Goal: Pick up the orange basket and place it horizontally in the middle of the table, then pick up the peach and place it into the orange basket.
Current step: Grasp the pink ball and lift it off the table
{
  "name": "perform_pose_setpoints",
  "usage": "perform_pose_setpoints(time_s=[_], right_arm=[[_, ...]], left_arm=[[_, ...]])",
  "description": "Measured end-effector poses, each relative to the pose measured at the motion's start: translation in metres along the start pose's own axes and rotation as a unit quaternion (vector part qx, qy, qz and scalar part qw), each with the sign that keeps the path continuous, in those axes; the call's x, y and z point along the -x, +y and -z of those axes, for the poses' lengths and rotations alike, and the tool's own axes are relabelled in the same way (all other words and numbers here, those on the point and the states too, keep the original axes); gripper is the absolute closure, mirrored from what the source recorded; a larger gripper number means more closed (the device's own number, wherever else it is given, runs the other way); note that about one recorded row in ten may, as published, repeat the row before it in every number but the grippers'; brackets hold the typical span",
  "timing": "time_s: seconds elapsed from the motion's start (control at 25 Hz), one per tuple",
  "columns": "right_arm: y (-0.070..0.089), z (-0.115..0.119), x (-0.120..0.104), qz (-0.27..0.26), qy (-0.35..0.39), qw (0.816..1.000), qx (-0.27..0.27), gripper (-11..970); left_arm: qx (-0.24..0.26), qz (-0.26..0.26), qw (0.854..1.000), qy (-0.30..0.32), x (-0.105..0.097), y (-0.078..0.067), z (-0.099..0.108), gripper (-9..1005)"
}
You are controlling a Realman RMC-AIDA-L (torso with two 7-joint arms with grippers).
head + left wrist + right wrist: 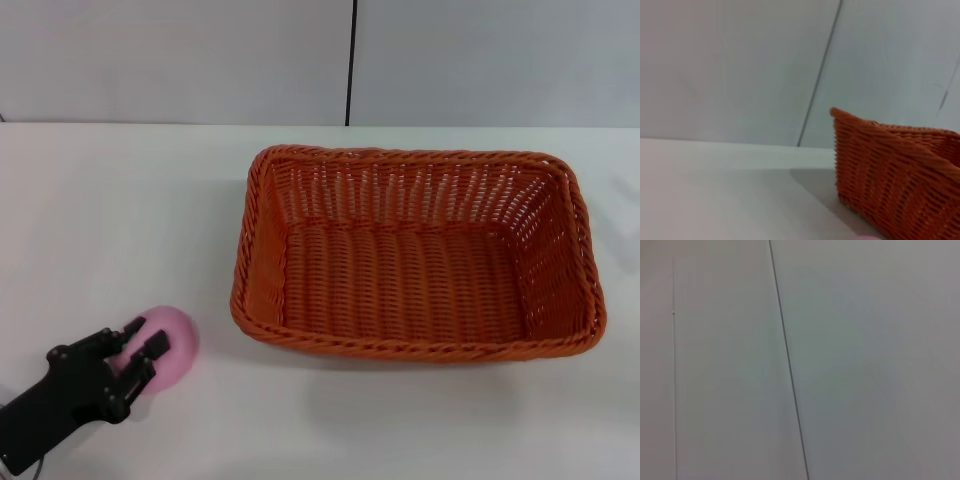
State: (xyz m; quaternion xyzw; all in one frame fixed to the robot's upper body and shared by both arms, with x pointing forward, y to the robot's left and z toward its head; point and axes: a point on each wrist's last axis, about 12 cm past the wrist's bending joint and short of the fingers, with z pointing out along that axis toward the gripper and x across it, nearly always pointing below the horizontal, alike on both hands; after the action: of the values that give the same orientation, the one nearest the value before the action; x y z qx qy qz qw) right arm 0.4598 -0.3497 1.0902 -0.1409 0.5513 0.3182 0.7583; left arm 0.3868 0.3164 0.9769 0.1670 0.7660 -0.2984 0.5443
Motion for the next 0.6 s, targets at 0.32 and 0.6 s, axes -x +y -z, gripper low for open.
perform_pose_setpoints(time_s=[0.32,0.6], right_arm=[[0.001,0.005,-0.003,0.000,-0.001,1.000,-0.012,397],[0.007,0.025,-0.019,0.028,-0.038,0.993,-0.104,397]], left_arm=[[0.025,-0.002,0.999,-0.044,0.009,0.006,0.007,750],[0.010,-0.029,0.991,-0.134,0.041,0.013,0.006,775]])
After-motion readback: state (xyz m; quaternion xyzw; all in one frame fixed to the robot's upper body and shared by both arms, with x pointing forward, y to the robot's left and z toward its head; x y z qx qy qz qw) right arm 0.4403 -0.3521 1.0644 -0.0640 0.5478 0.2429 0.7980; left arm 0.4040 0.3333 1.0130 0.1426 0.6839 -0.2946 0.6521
